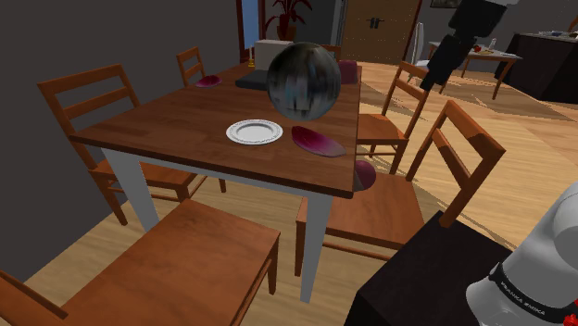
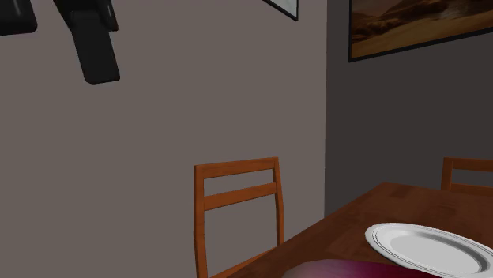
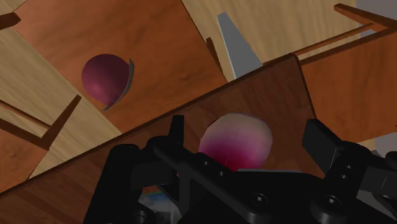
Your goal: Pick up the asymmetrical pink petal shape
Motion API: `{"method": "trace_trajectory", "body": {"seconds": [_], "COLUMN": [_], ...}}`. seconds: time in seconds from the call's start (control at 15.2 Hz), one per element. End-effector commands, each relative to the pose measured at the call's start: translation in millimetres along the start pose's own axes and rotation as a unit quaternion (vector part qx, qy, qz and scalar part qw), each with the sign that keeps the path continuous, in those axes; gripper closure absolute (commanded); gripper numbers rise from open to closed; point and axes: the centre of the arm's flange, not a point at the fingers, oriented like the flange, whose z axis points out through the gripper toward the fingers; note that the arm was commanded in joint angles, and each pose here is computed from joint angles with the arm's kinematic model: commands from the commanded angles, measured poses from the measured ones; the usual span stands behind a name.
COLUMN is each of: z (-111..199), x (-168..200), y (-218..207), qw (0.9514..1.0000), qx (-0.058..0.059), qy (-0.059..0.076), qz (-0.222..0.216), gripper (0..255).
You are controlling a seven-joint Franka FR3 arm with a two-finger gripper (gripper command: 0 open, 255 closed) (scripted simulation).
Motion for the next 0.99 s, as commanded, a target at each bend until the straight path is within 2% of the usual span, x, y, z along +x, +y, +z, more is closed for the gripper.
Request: {"method": "trace_trajectory", "body": {"seconds": [0.0,0.2,0.46,0.66,0.92], "z": [0.0,18.7,52.7,84.7,135.0], "x": [0.0,27.4,61.8,86.0,116.0], "y": [0.0,-44.8,-101.1,-139.8,-185.5], "qw": [1.0000,0.9980,0.9891,0.9777,0.9565], "qx": [0.000,-0.062,-0.144,-0.204,-0.284], "qy": [0.000,-0.010,-0.023,-0.032,-0.045], "qz": [0.000,-0.010,-0.024,-0.035,-0.048], "gripper": [0,0,0,0,0]}}
